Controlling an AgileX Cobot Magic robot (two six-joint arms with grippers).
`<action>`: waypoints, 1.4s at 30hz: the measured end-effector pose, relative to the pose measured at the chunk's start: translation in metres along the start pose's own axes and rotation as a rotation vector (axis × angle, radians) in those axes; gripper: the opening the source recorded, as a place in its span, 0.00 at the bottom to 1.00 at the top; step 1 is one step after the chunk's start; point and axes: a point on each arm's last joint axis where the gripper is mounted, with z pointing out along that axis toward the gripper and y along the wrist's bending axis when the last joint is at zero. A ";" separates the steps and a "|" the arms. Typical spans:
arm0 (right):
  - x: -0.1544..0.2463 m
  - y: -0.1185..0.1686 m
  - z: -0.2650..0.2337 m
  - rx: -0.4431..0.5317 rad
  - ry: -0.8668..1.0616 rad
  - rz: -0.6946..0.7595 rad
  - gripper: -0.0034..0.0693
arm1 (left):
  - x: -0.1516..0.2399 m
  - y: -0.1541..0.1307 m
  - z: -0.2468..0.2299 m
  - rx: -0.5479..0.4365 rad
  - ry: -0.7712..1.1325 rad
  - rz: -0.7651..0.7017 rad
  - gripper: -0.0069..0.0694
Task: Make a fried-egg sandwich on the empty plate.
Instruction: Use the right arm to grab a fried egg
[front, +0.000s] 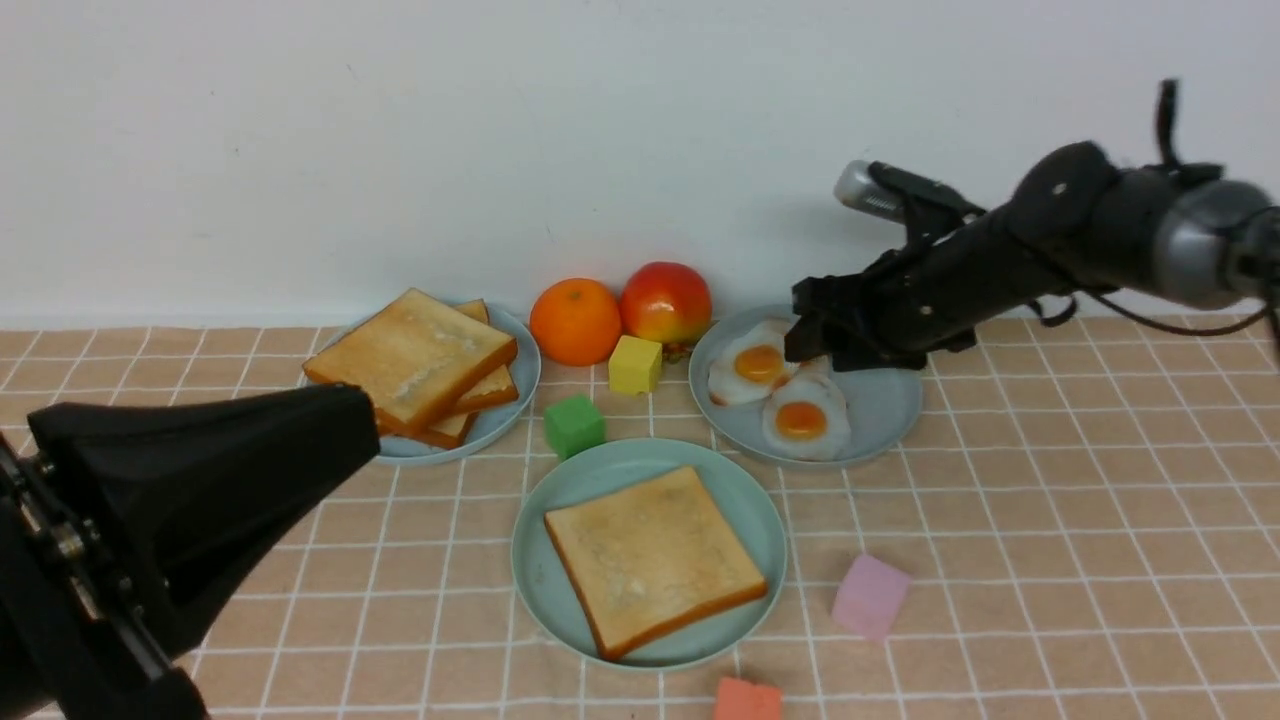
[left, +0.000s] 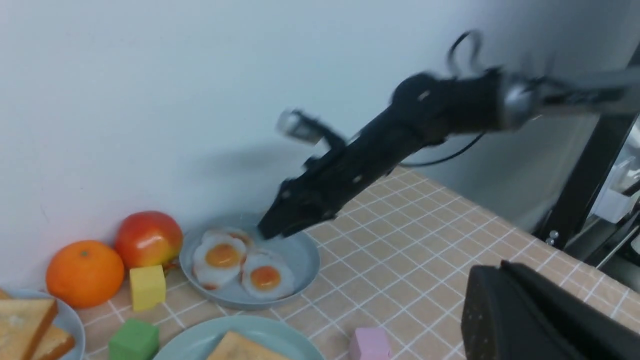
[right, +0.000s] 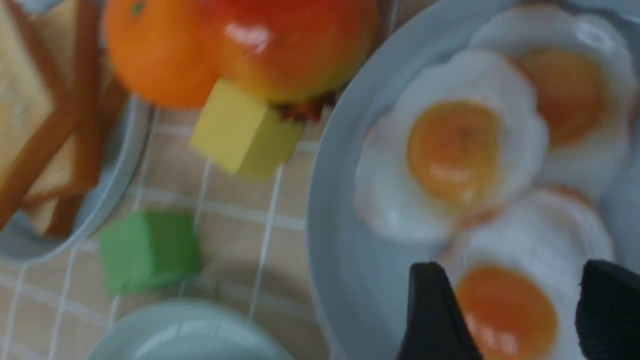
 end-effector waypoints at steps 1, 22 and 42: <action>-0.003 -0.004 0.011 -0.005 -0.003 0.008 0.59 | 0.000 0.000 0.000 0.000 0.000 0.000 0.07; -0.011 -0.017 0.044 -0.012 -0.075 0.040 0.59 | 0.001 0.000 0.000 0.002 0.002 -0.029 0.07; -0.011 -0.012 0.046 -0.004 -0.094 -0.009 0.59 | 0.001 0.000 0.000 0.002 0.002 -0.029 0.07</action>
